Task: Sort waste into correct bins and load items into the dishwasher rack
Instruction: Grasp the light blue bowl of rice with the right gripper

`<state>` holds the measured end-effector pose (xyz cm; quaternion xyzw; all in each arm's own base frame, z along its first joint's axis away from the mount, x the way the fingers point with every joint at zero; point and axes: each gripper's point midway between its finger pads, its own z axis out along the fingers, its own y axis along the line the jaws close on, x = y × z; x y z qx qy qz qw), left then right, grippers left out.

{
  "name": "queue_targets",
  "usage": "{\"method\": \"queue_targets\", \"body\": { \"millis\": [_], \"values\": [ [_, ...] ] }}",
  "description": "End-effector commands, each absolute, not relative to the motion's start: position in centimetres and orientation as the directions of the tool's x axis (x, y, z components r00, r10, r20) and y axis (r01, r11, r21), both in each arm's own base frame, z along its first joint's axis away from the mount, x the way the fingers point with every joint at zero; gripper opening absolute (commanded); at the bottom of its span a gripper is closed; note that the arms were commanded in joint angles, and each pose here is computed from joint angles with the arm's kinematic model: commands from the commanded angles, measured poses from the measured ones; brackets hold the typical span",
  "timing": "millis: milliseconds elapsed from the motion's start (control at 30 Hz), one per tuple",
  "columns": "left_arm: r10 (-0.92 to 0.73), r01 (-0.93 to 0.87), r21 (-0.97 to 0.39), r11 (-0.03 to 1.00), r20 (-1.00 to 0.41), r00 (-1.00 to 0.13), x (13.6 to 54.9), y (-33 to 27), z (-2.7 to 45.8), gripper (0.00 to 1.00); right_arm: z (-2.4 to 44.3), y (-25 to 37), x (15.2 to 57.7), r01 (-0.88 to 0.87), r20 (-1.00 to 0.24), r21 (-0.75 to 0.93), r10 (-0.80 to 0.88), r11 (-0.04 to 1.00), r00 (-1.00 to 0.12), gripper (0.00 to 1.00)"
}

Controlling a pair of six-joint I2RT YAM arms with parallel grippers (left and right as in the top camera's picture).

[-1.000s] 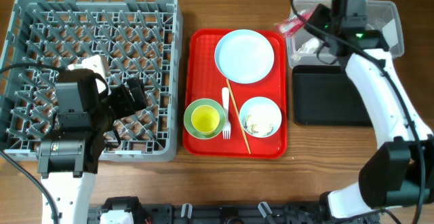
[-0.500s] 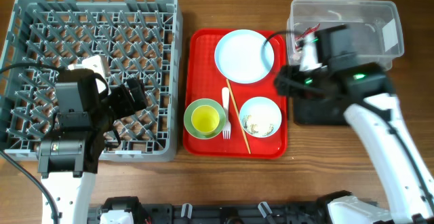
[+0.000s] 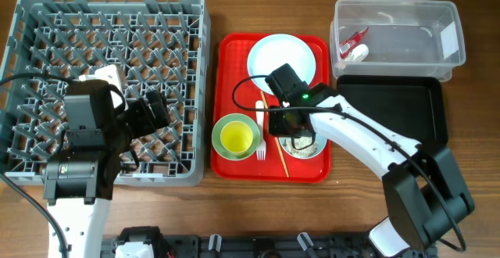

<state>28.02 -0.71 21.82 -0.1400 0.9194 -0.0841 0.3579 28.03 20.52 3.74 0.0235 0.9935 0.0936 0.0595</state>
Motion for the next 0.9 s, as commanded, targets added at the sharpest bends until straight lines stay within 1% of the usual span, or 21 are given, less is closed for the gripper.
{"method": "queue_targets", "body": {
  "millis": [0,100,167,267,300,367,433,533,600,633,767,867],
  "values": [
    [-0.314,-0.198,-0.248,0.948,-0.647,-0.694,28.1,-0.6,22.4,1.00,2.3,19.8,27.4,0.076,-0.079,0.135,0.087,0.988,-0.993,0.15],
    [-0.314,-0.198,-0.248,0.948,-0.648,-0.694,28.2,-0.6,22.4,1.00,1.4,19.6,27.0,0.078,-0.050,0.113,0.085,0.990,-0.995,0.11],
    [-0.314,-0.198,-0.248,0.948,-0.648,-0.694,28.2,-0.6,22.4,1.00,1.3,19.5,26.9,0.086,-0.044,0.110,0.092,0.990,-0.995,0.04],
    [-0.314,-0.198,-0.248,0.948,-0.648,-0.694,28.2,-0.6,22.4,1.00,2.4,19.6,27.3,0.074,-0.060,0.109,0.081,0.991,-0.995,0.04],
    [-0.314,-0.198,-0.248,0.948,-0.648,-0.694,28.2,-0.6,22.4,1.00,3.7,19.4,28.0,0.064,-0.090,0.092,0.072,0.994,-0.993,0.04],
    [-0.314,-0.198,-0.248,0.948,-0.648,-0.694,28.2,-0.6,22.4,1.00,6.7,19.9,29.5,0.003,-0.159,0.109,0.021,0.994,-0.987,0.04],
    [-0.314,-0.198,-0.248,0.948,-0.648,-0.694,28.2,-0.6,22.4,1.00,11.4,20.7,31.3,-0.057,-0.275,0.168,-0.009,0.984,-0.961,0.04],
    [-0.314,-0.198,-0.248,0.948,-0.648,-0.694,28.2,-0.6,22.4,1.00,15.8,18.2,33.0,-0.002,-0.378,0.228,0.087,0.974,-0.922,0.04],
    [-0.314,-0.198,-0.248,0.948,-0.649,-0.693,28.2,-0.6,22.4,1.00,17.6,15.6,34.1,0.062,-0.404,0.268,0.171,0.961,-0.899,0.04],
    [-0.314,-0.198,-0.248,0.948,-0.649,-0.693,28.2,-0.6,22.4,1.00,18.1,13.8,34.7,0.093,-0.398,0.307,0.217,0.947,-0.891,0.04],
    [-0.314,-0.198,-0.248,0.948,-0.649,-0.693,28.2,-0.6,22.4,1.00,18.0,9.1,36.2,0.116,-0.308,0.480,0.291,0.870,-0.906,0.04],
    [-0.314,-0.198,-0.248,0.948,-0.649,-0.693,28.2,-0.6,22.4,1.00,16.3,6.7,36.2,0.138,-0.232,0.585,0.328,0.799,-0.916,0.04]
  ]
}}
